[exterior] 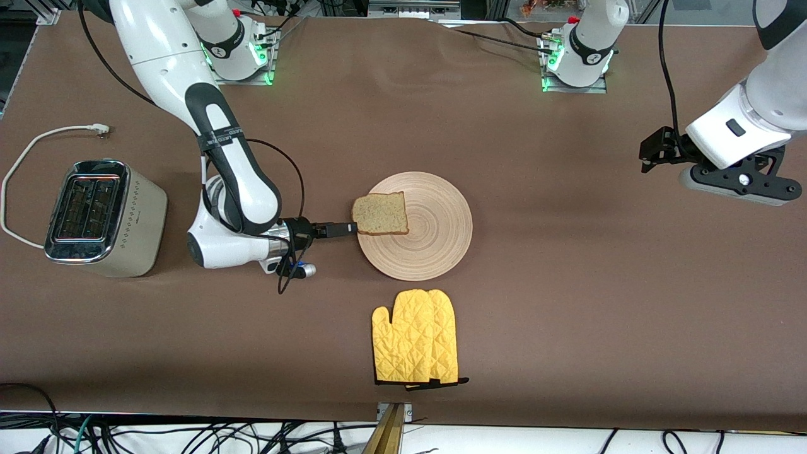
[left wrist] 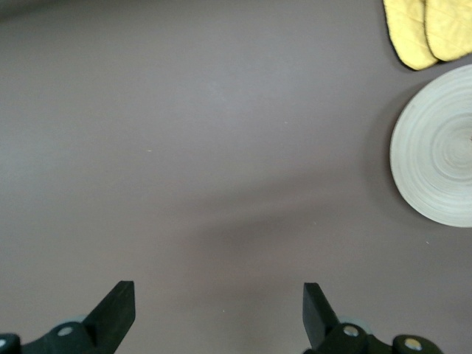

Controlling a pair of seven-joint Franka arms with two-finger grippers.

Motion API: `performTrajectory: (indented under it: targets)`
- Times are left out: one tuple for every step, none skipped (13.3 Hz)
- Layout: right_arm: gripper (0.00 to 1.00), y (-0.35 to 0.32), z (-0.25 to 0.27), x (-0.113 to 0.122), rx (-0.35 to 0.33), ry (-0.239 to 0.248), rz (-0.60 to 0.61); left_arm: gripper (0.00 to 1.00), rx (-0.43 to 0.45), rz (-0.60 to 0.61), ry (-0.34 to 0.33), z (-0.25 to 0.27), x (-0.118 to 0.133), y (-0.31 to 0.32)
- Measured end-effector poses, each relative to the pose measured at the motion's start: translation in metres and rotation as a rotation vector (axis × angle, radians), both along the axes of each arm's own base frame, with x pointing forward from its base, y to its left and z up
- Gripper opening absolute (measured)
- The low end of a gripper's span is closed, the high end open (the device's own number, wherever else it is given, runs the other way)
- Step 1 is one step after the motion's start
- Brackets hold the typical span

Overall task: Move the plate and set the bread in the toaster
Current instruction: 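Close the right gripper on the bread slice's edge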

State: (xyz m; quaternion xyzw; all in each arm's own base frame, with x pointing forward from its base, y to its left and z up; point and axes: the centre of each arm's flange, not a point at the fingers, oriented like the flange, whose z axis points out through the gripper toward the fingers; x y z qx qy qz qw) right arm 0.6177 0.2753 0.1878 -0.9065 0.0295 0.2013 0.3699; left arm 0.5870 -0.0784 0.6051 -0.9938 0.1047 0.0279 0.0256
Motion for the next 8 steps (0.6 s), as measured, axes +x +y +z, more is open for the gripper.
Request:
performTrajectory:
  targets:
    - [1.00,0.005,-0.007,-0.003,-0.003,0.002,-0.003,1.00,-0.020,0.012,-0.020,-0.010,0.004,0.011]
    - [1.00,0.010,-0.014,-0.005,-0.008,0.002,-0.005,1.00,-0.030,0.024,-0.033,-0.021,0.007,0.024]
    - [1.00,0.013,-0.021,-0.007,-0.009,0.002,-0.008,1.00,-0.032,0.041,-0.035,-0.028,0.007,0.036]
    - [1.00,0.015,-0.028,-0.008,0.000,0.004,-0.011,1.00,-0.031,0.054,-0.034,-0.031,0.004,0.045]
    - [1.00,0.015,-0.033,-0.010,0.011,0.002,-0.010,1.00,-0.031,0.061,-0.035,-0.029,-0.001,0.049]
    - [0.96,0.015,-0.037,-0.011,0.016,0.002,-0.010,1.00,-0.033,0.062,-0.046,-0.022,-0.004,0.050]
    - [0.95,0.015,-0.038,-0.011,0.018,0.002,-0.009,1.00,-0.034,0.060,-0.057,-0.016,-0.007,0.049]
    - [0.80,0.016,-0.036,-0.010,0.019,-0.001,-0.009,1.00,-0.035,0.056,-0.063,-0.012,-0.009,0.047]
